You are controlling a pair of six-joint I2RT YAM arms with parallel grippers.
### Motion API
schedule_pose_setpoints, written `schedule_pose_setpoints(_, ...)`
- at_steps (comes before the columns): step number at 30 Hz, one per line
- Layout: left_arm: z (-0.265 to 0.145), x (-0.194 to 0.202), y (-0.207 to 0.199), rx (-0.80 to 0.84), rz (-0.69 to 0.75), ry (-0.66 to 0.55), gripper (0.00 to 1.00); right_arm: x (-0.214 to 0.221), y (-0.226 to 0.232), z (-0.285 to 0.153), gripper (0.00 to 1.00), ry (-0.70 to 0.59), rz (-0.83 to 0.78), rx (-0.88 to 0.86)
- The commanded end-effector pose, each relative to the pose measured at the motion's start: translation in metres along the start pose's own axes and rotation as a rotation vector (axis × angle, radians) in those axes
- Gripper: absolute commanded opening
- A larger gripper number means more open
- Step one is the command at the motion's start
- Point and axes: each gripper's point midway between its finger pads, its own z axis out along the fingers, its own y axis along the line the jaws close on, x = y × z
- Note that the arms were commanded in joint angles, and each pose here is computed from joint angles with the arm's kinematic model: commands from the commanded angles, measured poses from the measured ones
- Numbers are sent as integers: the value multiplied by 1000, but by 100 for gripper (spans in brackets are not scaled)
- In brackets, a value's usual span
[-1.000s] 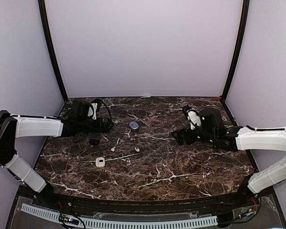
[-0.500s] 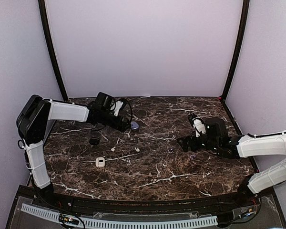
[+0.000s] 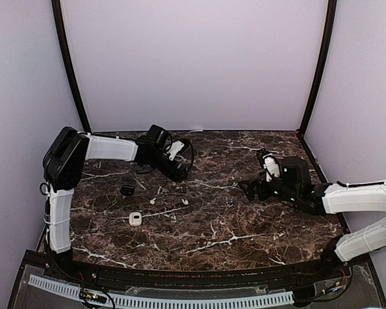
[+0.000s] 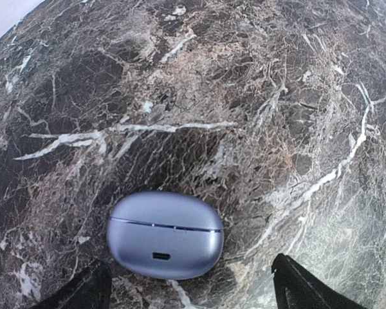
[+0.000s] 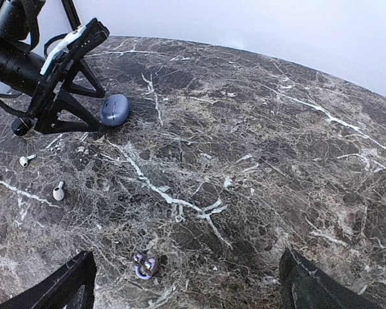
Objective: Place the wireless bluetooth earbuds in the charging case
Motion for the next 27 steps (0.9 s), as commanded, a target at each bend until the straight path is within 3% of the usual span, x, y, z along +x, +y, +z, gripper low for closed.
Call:
schedule_pose_setpoints(1, 4, 1, 2, -20, 53, 39, 99, -12, 1, -4, 99, -51, 9, -13)
schedule_pose_setpoints(12, 18, 4, 9, -51, 81, 69, 91, -14, 3, 0, 98, -35, 9, -21)
schedule_pose_setpoints(27, 10, -2, -2, 9, 120, 39, 66, -17, 9, 0, 98, -19, 11, -53)
